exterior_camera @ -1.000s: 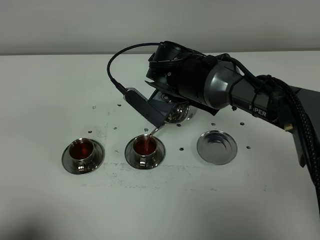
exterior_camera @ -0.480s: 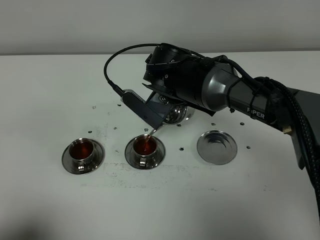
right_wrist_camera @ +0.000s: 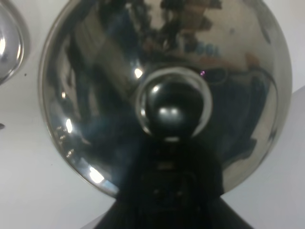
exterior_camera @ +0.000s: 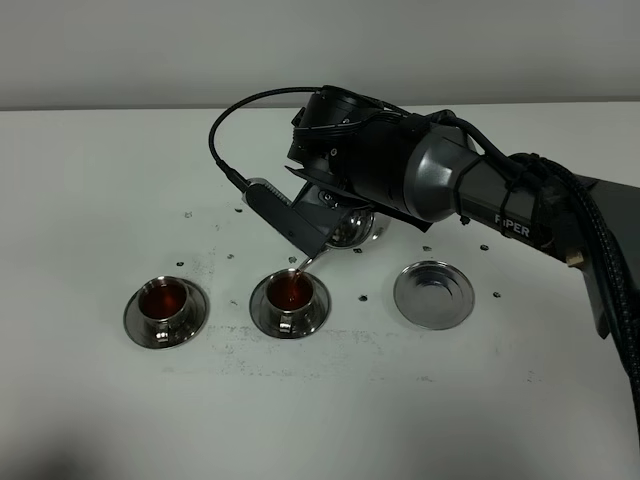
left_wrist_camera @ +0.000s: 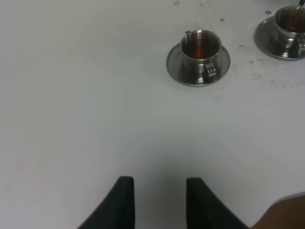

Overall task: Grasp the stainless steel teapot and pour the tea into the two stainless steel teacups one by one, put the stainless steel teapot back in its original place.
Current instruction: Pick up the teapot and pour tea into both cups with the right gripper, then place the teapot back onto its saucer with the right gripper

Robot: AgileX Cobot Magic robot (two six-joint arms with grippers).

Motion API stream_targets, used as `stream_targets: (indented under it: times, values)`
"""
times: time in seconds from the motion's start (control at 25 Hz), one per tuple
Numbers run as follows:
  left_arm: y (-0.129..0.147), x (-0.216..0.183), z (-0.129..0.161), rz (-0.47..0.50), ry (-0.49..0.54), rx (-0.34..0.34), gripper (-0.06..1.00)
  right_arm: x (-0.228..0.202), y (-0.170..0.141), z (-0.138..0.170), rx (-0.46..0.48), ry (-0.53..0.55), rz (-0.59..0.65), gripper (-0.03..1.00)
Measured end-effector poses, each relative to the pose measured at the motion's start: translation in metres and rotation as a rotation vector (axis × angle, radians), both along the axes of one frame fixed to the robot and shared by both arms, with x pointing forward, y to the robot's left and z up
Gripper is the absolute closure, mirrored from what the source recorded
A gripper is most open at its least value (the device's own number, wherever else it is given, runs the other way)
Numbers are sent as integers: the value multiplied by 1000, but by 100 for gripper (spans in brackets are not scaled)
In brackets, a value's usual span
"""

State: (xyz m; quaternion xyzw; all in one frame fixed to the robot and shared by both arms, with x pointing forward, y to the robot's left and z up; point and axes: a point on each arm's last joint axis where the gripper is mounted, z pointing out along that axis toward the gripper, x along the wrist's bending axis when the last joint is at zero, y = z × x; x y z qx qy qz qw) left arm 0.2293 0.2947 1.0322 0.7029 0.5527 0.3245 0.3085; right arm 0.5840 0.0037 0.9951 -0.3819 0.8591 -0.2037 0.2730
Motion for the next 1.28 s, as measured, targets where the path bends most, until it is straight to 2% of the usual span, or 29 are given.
stream_targets:
  times: [0.32,0.68,0.8,0.92,1.08,1.16,1.28]
  values:
    - [0,0,0,0,0,0,68,-3,2,-3,47,43,-28,78]
    - [0,0,0,0,0,0,68,-5,-1,-4,140,91,-138,78]
    - [0,0,0,0,0,0,68,-6,-6,7,190,88,-193,78]
    - [0,0,0,0,0,0,68,-7,-14,29,295,54,-283,78]
    - [0,0,0,0,0,0,68,-10,-29,58,508,70,-474,78]
    - [0,0,0,0,0,0,68,-12,-32,62,618,131,-584,78]
    - [0,0,0,0,0,0,68,-13,-32,58,729,247,-727,78]
